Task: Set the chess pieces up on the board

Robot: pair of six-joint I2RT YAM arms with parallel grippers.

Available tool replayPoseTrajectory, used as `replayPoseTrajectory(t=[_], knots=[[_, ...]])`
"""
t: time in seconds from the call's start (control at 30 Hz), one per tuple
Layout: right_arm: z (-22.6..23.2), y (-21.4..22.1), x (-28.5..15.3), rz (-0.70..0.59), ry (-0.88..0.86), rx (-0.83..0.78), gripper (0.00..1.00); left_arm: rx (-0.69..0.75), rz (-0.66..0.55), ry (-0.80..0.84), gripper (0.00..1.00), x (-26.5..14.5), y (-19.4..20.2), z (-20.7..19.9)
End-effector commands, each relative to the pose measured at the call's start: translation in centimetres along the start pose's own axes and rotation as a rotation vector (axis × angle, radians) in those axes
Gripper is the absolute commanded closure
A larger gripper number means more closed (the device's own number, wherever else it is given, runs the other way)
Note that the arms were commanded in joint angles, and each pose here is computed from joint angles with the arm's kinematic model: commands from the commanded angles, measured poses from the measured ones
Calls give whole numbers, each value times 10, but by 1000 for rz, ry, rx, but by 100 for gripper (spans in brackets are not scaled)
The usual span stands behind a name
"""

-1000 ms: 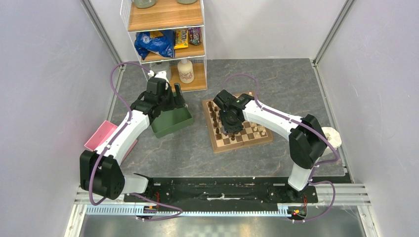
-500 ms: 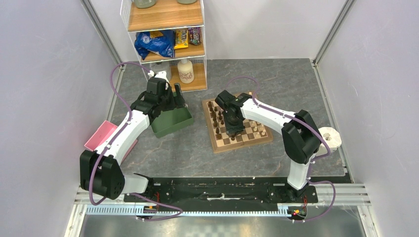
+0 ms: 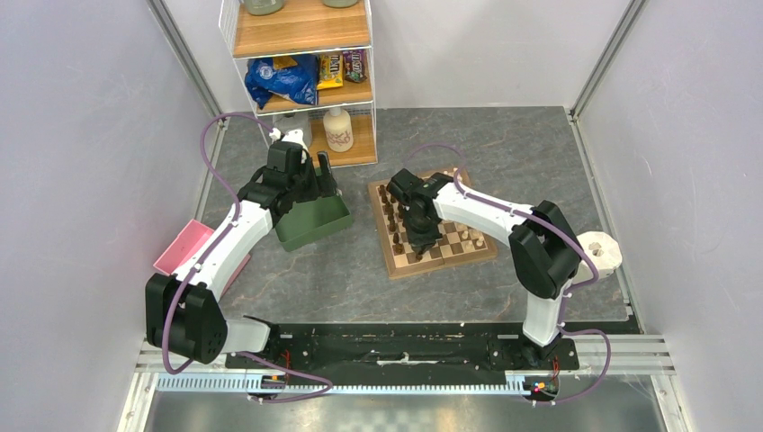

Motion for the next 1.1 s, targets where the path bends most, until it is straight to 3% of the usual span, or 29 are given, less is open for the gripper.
replayPoseTrajectory(t=[0.0, 0.8, 0.97, 1.07], knots=[[26, -6, -13, -32, -80, -52, 88, -32, -25, 30, 8, 3, -7, -5], [51, -3, -4, -11, -132, -122, 85, -26, -24, 12, 9, 3, -6, -2], [51, -3, -4, -10, -128, -124, 77, -27, -24, 12, 9, 3, -6, -2], [53, -6, -10, -24, -141, -125, 63, -24, -27, 8, 9, 2, -7, -1]])
Point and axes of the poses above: each gripper's point midway between its finger pads, its own x axis out along the fingers, its own z axis along the line the jaws close on, y = z × x, the point moved 3 cm from there along -x, back along the fingers, and after that the axes turned 5 degrees about x, right-handed, at the moved point
